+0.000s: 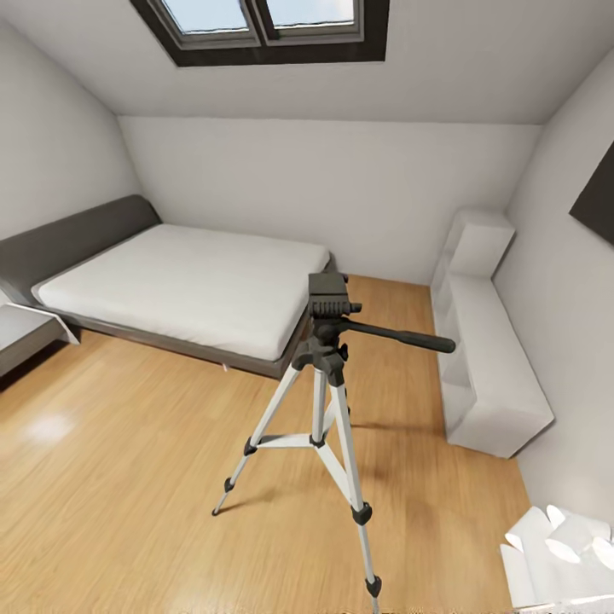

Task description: Attach the digital camera to the camera tripod in the bedroom.

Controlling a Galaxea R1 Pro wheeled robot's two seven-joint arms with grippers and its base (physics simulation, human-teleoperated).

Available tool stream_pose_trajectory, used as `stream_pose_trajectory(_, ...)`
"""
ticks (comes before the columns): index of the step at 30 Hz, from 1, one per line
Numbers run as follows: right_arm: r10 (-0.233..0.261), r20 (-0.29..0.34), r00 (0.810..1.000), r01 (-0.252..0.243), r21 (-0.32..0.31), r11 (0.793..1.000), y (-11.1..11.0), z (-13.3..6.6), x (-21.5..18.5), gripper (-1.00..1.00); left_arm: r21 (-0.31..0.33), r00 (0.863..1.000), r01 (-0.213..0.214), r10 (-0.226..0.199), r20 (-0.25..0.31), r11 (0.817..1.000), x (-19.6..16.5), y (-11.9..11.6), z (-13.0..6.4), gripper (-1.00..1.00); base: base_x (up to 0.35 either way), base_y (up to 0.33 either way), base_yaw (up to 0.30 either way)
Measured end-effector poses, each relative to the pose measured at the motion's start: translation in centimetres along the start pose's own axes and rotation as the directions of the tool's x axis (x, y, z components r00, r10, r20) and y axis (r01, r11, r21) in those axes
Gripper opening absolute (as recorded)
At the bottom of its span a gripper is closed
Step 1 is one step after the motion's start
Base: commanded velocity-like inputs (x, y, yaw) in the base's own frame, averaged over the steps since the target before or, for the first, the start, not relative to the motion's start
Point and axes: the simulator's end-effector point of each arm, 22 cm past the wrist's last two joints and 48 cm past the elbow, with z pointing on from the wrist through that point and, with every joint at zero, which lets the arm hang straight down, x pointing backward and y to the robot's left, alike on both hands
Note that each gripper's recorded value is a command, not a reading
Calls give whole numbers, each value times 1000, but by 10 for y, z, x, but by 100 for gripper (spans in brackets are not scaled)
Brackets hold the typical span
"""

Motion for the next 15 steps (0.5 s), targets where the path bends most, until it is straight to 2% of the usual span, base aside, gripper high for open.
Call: stream_pose_trajectory(15,-3,-24,1000,3,0,1000,0,1,9,100,-8,1000,0,0,-23,1000,9,3,2,-100,0,0,0)
